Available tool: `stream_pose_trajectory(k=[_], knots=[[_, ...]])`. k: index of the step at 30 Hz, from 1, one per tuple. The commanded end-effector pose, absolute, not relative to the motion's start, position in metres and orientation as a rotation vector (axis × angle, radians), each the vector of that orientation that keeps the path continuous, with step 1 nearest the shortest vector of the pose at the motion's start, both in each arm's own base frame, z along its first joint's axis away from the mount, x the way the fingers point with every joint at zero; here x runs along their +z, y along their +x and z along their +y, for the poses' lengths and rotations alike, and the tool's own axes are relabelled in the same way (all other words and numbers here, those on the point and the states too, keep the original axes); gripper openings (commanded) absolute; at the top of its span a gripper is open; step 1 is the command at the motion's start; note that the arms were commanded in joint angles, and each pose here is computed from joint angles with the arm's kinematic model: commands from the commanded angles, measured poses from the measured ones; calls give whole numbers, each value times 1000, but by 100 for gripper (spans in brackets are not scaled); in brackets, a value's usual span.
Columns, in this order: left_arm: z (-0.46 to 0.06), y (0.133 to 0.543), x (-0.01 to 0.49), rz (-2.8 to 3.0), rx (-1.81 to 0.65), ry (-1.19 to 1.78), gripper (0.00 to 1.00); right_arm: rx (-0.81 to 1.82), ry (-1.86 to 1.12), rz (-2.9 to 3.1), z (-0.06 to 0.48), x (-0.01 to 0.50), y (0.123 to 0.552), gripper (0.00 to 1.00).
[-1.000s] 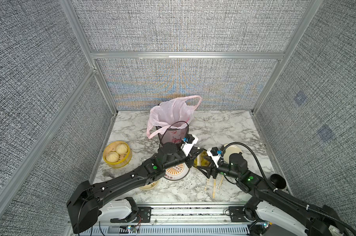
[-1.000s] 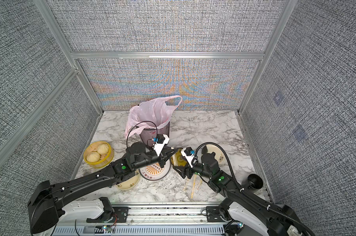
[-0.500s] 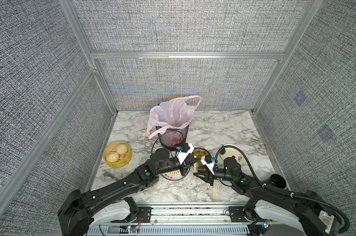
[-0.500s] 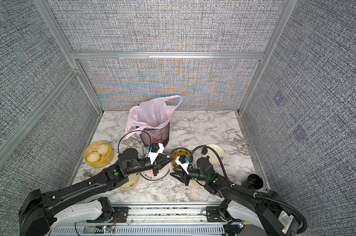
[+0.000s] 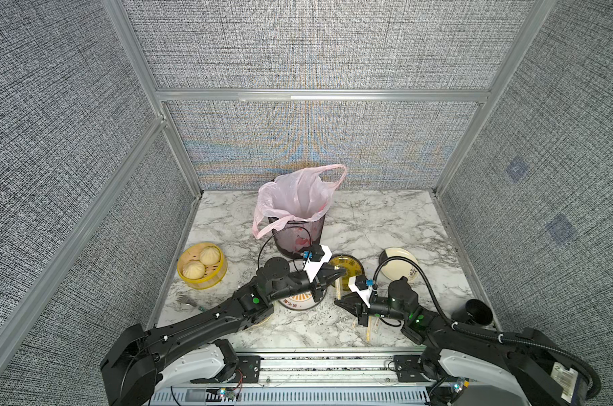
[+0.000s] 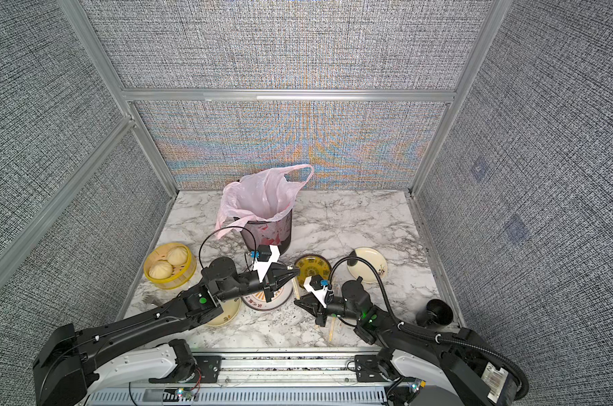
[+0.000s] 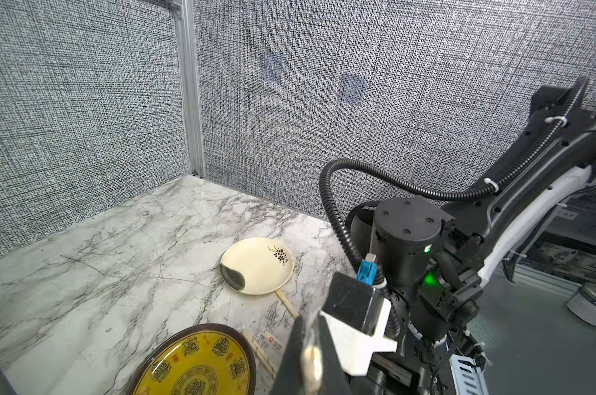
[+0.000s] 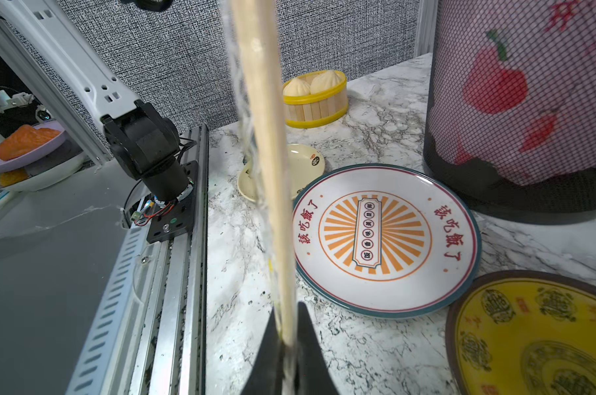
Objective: Remove the packaging of disposable chopsticks
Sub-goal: Pick up the disposable chopsticks from the center of the board.
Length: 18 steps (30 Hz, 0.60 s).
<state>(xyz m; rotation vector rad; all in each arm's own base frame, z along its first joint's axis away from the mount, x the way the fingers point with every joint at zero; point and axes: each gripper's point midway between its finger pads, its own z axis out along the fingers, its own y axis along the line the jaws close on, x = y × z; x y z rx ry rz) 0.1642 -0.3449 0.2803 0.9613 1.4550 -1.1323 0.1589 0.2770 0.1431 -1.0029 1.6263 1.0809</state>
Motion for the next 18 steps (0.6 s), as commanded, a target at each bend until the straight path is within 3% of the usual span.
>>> stream_pose_trajectory(k=[1,7,11,18], knots=[[-346,162,292,1393,-1149,963,3,1058,-941,1632,275,147,168,0],[-342,161,298,1388,-1142,948,15,1058,-972,1616,276,147,165,0],[-337,154,309,1347,-1164,950,41,1061,-995,1591,275,151,160,0],[-343,166,315,1358,-1141,909,46,1062,-1013,1573,274,155,157,0]])
